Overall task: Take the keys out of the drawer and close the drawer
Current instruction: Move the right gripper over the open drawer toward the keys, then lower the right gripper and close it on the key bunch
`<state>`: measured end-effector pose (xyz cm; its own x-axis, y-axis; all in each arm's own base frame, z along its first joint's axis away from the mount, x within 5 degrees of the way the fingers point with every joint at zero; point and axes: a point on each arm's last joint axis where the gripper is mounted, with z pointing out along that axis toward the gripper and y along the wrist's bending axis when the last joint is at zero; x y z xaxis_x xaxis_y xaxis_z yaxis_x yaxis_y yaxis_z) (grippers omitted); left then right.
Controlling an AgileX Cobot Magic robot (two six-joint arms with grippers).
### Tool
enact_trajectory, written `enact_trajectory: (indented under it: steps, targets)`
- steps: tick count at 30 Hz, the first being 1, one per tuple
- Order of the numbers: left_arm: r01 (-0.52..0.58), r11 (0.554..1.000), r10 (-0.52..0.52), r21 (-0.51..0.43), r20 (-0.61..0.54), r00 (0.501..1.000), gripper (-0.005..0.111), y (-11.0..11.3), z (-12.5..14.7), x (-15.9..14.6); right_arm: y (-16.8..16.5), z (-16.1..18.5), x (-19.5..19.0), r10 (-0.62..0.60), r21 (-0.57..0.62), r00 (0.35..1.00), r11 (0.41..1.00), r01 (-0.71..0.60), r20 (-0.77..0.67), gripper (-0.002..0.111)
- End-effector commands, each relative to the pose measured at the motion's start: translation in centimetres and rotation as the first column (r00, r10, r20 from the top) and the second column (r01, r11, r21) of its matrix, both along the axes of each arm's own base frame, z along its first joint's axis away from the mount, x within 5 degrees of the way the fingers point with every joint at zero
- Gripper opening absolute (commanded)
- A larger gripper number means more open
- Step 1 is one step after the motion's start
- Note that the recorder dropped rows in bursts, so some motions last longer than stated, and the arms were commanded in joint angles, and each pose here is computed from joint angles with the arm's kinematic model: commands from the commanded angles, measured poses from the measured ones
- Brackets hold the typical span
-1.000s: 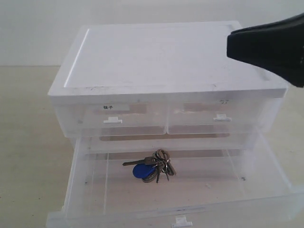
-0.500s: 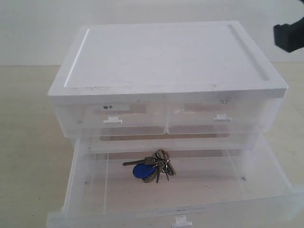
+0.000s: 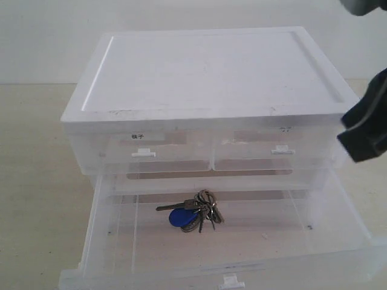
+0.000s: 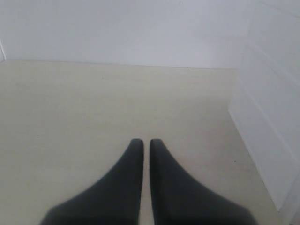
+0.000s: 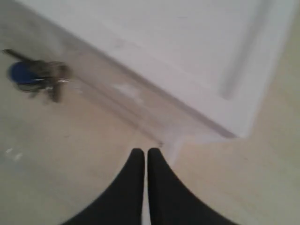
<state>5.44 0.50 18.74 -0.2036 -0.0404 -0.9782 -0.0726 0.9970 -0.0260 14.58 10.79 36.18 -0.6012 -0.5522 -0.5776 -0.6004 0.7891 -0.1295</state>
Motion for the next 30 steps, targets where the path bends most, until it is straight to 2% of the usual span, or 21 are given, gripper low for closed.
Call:
enact_trajectory:
  steps: [1,4,6,9,12,17,21,23,26,30]
  targets:
    - [0.0,1.0,0.0,-0.005,-0.002,1.0,0.005,0.0,-0.1,0.0,1.2,-1.1,-0.3,0.115,0.069,0.993,0.991,-0.113,-0.015,0.01]
    - [0.0,1.0,0.0,-0.005,-0.002,1.0,0.005,0.0,-0.1,0.0,1.9,-2.1,0.3,0.117,0.124,0.993,0.985,-0.119,0.026,0.032]
    - [0.0,1.0,0.0,-0.005,-0.002,1.0,0.005,0.0,-0.1,0.0,2.6,-2.8,0.8,0.115,0.159,0.993,0.98,-0.117,0.023,0.039]
    - [0.0,1.0,0.0,-0.005,-0.002,1.0,0.005,0.0,-0.1,0.0,4.0,-3.9,1.8,0.129,0.166,0.992,0.978,-0.126,-0.008,0.039]
    - [0.0,1.0,0.0,-0.005,-0.002,1.0,0.005,0.0,-0.1,0.0,5.9,-5.4,2.4,0.198,0.127,0.98,0.973,-0.194,-0.024,0.039]
    - [0.0,1.0,0.0,-0.005,-0.002,1.0,0.005,0.0,-0.1,0.0,10.7,-9.3,2.9,0.308,0.08,0.95,0.95,-0.303,-0.051,0.041]
    - [0.0,1.0,0.0,-0.005,-0.002,1.0,0.005,0.0,-0.1,0.0,11.8,-11.6,3.3,0.28,0.048,0.952,0.96,-0.276,-0.124,0.059]
    - [0.0,1.0,0.0,-0.005,-0.002,1.0,0.005,0.0,-0.1,0.0,12.2,-12.1,3.6,0.275,0.049,0.953,0.961,-0.27,-0.127,0.06]
    - [0.0,1.0,0.0,-0.005,-0.002,1.0,0.005,0.0,-0.1,0.0,12.8,-12.9,4.1,0.201,0.104,0.97,0.977,-0.188,-0.137,0.06]
    - [0.0,1.0,0.0,-0.005,-0.002,1.0,0.005,0.0,-0.1,0.0,13.3,-15.1,4.5,0.175,0.057,0.962,0.984,-0.167,-0.209,0.059]
